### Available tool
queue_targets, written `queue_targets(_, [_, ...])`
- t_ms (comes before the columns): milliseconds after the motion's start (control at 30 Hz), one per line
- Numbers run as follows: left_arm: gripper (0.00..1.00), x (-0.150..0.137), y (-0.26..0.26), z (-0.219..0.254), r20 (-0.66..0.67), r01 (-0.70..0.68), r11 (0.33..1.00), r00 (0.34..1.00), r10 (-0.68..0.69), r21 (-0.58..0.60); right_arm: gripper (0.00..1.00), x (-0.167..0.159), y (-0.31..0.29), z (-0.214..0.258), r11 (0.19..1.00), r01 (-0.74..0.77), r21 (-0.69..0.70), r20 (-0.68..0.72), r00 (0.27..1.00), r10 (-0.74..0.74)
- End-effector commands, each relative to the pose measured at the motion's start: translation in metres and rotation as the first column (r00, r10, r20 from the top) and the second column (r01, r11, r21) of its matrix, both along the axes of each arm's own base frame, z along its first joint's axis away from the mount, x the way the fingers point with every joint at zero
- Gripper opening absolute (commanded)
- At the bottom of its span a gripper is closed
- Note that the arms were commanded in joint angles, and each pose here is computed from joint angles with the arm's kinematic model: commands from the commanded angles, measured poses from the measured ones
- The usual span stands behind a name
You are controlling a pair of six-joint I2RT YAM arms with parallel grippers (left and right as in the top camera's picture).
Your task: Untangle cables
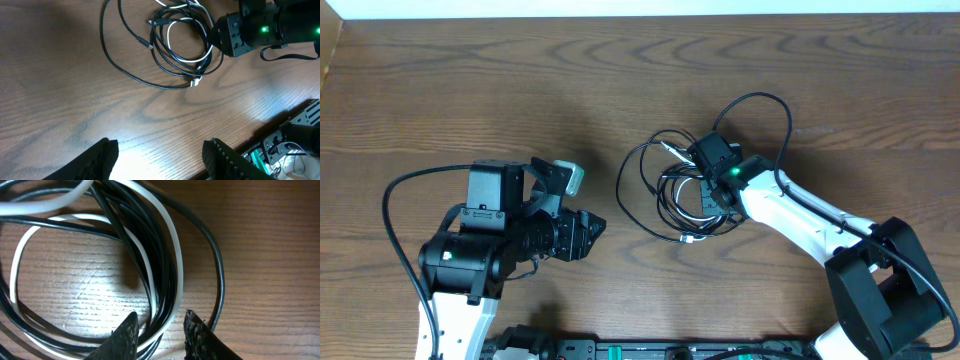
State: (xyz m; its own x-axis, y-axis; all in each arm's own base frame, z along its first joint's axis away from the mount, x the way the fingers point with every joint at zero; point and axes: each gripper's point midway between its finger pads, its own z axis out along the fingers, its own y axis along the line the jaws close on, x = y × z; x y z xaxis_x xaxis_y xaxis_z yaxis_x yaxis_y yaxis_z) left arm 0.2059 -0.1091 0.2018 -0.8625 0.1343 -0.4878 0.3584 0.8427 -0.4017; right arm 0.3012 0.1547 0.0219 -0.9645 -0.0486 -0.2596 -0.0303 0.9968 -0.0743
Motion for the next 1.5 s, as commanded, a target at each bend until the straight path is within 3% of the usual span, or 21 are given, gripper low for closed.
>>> queue_targets(0, [0.6,0.002,0.001,0.005,0.026,0.015,1.0,1.0,-0.015,0.015,0.27,0.0,-0.002,-0.002,0.999,0.033,0.006,0.001,0.999,-0.033])
queue_targets(933, [0.6,0.001,0.001,0.005,0.022,0.015,1.0,1.0,-0.015,0.015,0.25,-0.015,-0.007,-0.026,0.998,0.066,0.02,-0.022,0.998,-0.066])
queue_targets(1100, [0.6,0.001,0.001,0.005,0.022,0.015,1.0,1.0,-0.015,0.015,0.16,-0.013,-0.006,-0.026,0.998,0.066,0.024,-0.017,0.998,-0.065])
queue_targets(1200, [0.6,0.001,0.001,0.005,0.022,0.015,1.0,1.0,-0.015,0.015,0.02,-0.013,-0.004,-0.026,0.997,0.065,0.034,-0.016,0.998,-0.064])
queue_targets(1467, [0.6,0.001,0.001,0.005,0.022,0.015,1.0,1.0,-0.015,0.015,0.01,-0.008,0.004,-0.019,0.995,0.067,0.07,-0.015,0.998,-0.066])
